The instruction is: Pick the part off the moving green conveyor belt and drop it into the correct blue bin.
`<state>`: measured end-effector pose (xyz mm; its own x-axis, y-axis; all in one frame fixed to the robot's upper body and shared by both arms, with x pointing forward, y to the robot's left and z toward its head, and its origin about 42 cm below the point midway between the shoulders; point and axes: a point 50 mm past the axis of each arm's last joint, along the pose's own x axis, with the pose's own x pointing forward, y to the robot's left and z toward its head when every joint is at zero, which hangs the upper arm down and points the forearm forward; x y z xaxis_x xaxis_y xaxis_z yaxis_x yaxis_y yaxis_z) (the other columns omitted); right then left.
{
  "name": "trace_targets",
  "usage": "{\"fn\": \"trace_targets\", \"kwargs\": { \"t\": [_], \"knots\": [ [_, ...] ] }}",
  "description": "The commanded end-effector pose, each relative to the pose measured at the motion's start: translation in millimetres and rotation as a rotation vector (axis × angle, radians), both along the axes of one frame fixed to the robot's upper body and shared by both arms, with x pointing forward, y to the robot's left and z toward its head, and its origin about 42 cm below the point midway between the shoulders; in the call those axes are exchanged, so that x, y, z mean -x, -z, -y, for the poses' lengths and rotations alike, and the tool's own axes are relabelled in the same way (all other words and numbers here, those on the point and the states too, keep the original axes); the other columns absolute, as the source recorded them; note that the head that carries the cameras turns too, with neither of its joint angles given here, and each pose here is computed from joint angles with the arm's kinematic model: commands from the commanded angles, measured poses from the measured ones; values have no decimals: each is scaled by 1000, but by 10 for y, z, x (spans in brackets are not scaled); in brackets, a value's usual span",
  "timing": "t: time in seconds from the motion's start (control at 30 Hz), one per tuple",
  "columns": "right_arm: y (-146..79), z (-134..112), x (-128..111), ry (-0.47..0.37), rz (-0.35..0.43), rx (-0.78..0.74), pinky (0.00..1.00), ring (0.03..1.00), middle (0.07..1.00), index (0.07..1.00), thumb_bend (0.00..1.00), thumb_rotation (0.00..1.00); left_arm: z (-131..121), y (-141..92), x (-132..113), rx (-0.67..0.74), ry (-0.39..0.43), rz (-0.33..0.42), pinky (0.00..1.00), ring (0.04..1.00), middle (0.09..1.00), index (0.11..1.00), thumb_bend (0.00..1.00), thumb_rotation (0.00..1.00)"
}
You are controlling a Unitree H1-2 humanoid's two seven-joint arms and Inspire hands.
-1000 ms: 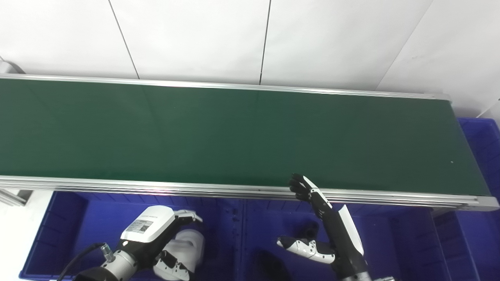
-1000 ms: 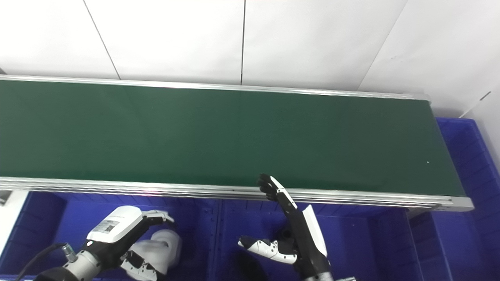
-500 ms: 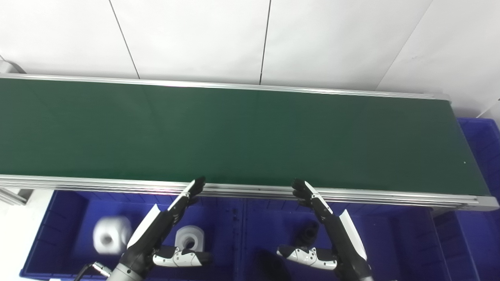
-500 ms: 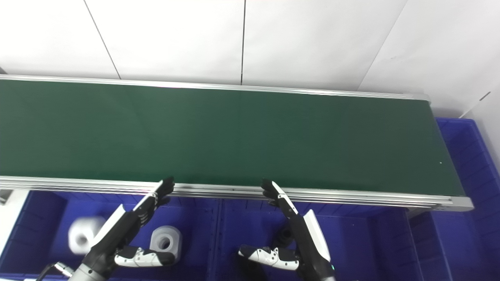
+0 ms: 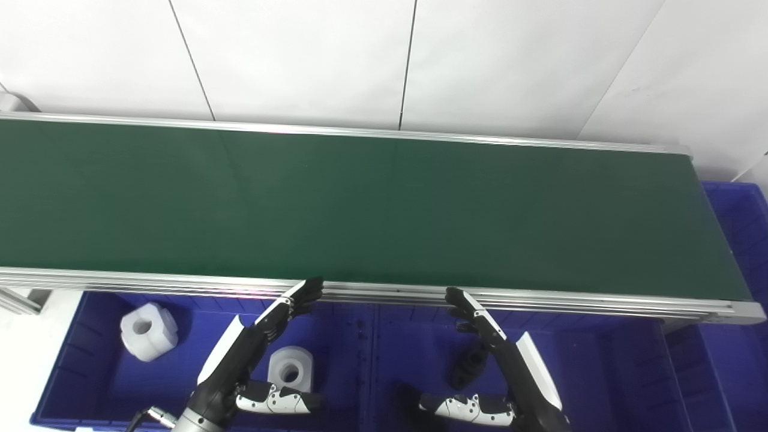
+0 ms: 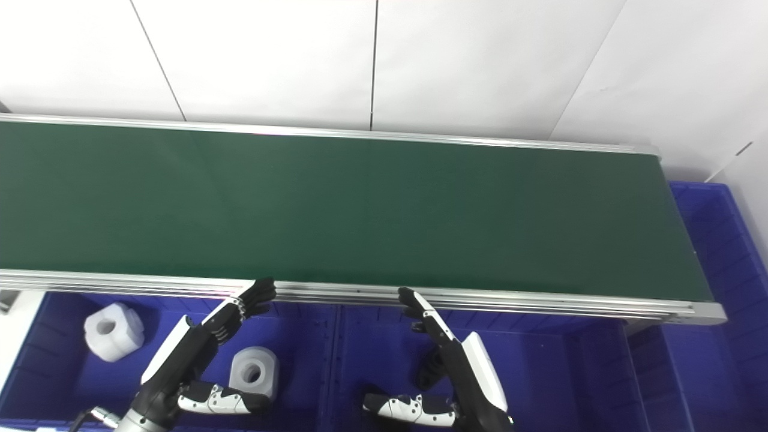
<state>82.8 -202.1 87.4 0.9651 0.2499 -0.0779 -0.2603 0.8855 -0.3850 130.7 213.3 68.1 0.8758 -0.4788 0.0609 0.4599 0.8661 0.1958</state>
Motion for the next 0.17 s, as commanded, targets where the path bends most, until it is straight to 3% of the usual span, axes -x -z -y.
{"fn": "trace_targets", "kwargs": {
  "t": [0.0,0.13],
  "knots": [
    [-35,-17,7,11,10,-2,804,871,906,948,843,308,2,-68,-30,19,-12,60,806,862,890,888,916,332],
    [-29,-28,1,10,5,4,809,879,914,949,840,310,-8,-47,-42,19,-12,54,800,855,882,881,908,333]
  ]
}}
